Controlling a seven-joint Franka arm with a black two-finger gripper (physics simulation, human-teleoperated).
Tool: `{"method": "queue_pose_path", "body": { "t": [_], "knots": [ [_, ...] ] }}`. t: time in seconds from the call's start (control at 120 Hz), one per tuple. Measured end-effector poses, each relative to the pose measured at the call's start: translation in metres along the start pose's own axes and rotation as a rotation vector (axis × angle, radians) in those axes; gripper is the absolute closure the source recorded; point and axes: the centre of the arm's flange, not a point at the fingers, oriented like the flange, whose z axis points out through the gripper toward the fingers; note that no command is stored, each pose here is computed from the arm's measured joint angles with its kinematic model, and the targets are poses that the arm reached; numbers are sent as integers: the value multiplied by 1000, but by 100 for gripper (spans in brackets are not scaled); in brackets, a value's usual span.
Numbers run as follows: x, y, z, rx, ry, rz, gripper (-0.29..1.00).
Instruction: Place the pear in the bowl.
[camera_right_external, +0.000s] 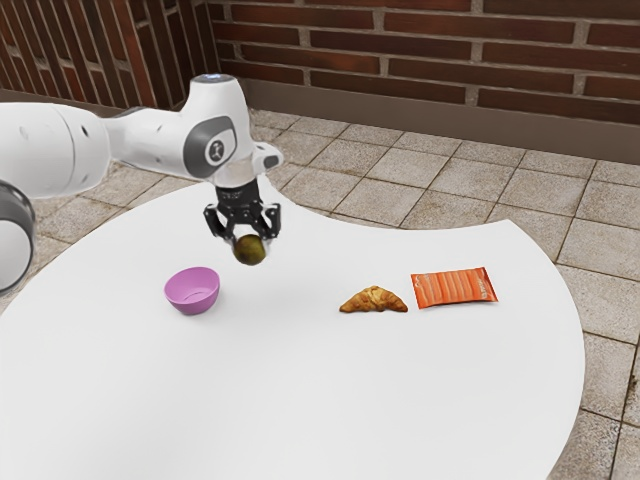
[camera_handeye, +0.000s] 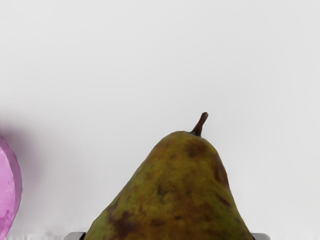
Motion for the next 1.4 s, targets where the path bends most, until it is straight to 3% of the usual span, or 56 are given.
{"method": "queue_pose_path", "body": {
  "t": [0.3,0.975,1.208,1.4],
  "knots": [
    [-37,-112,-14,19,-49,-153,37],
    [20,-153,19,-21,-50,-202,36],
    [18,-150,21,-30,-58,-194,15],
    [4,-152,0,-26,-41,-188,6]
  ]
}}
